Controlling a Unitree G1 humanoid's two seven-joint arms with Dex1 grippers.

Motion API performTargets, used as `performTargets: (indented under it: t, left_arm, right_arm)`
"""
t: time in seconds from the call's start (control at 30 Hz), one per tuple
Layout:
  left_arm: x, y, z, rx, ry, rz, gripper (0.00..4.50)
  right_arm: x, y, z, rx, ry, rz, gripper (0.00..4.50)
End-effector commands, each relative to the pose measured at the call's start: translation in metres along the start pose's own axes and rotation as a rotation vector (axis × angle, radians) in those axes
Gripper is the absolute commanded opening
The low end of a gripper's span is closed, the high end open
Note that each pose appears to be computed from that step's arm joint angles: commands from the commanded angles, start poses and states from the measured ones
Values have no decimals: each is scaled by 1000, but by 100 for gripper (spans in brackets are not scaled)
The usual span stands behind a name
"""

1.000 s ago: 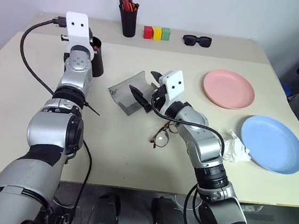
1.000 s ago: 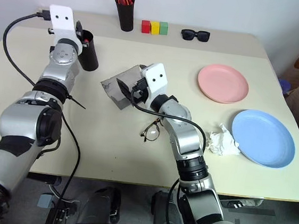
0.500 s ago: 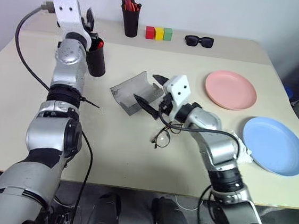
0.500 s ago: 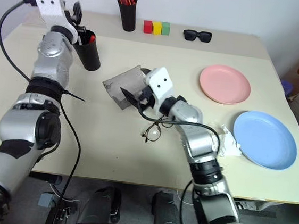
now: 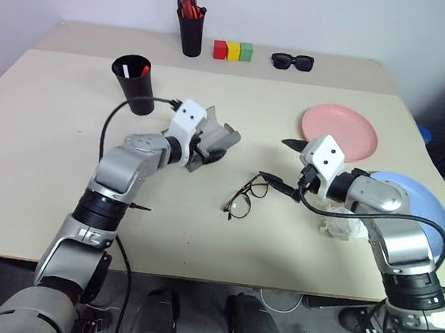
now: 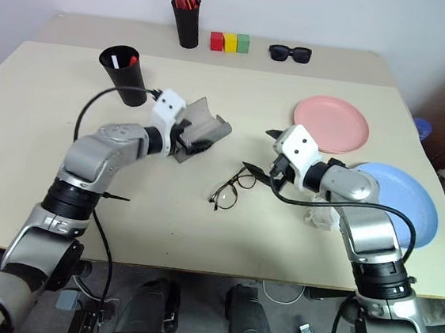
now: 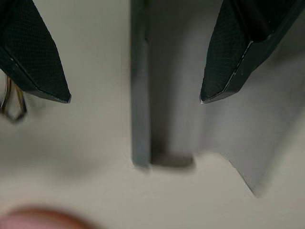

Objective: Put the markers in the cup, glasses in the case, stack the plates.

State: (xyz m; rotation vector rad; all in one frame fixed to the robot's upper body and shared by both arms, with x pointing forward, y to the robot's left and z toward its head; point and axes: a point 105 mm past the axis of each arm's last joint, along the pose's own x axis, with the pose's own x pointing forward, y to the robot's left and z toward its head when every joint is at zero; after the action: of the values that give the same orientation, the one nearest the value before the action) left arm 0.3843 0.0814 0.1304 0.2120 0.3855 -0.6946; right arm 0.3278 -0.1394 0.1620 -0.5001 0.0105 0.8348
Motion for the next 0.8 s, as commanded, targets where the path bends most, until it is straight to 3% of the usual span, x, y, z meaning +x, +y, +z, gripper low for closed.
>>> performTargets:
  t: [0.03, 0.13, 0.23, 0.47, 0.6, 0.8]
  left_arm:
    - [4, 2, 3, 8, 25, 8, 446]
    - [6, -1, -2, -14, 54, -23, 446]
    - [7, -3, -3, -19, 64, -44, 368]
    - [1, -6, 2, 54, 31, -88, 18]
    - [-9, -9, 4, 150, -8, -144, 4]
    - [-59, -12, -9, 457, -65, -366, 4]
  right_arm:
    - [-12, -4, 14, -36, -33, -37, 450]
    - [-18, -3, 11, -28, -17, -47, 450]
    - [-24, -2, 7, -20, 1, -65, 450]
    - [-29, -1, -1, -2, 23, -85, 450]
    - [-28, 1, -1, 2, 21, -83, 450]
    - [-21, 10, 2, 18, -1, -36, 450]
